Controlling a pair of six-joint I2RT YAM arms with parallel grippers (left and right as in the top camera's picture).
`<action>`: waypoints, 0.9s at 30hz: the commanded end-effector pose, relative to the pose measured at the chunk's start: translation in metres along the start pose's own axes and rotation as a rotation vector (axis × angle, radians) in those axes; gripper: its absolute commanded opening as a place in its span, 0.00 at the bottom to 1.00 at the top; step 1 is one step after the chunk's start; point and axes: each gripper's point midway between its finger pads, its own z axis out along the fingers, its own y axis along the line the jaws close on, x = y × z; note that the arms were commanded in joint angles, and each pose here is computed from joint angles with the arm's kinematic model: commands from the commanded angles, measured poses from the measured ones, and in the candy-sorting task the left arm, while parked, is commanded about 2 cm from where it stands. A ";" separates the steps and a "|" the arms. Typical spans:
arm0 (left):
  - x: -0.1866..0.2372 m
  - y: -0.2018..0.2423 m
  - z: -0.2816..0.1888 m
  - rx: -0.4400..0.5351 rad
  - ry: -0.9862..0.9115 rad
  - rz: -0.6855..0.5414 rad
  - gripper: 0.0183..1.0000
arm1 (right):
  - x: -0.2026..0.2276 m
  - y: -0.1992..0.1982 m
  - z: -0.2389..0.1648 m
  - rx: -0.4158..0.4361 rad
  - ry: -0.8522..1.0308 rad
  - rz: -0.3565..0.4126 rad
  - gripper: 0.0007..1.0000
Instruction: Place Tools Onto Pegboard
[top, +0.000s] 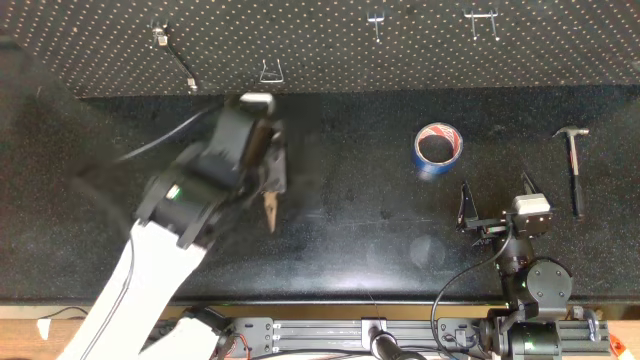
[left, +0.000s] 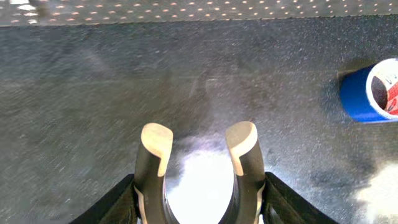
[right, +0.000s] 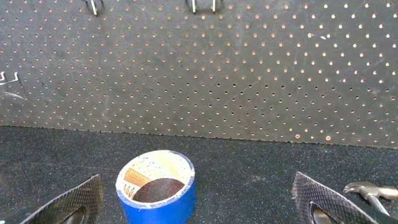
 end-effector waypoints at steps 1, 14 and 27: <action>0.033 0.040 0.008 -0.042 -0.075 -0.073 0.01 | 0.001 0.000 0.000 0.002 0.000 0.008 0.99; -0.054 0.051 -0.004 -0.077 -0.849 0.035 0.01 | 0.001 0.000 0.000 0.002 0.000 0.008 0.99; -0.114 0.038 -0.009 -0.063 -1.135 0.006 0.01 | 0.001 0.000 0.000 0.002 0.000 0.008 1.00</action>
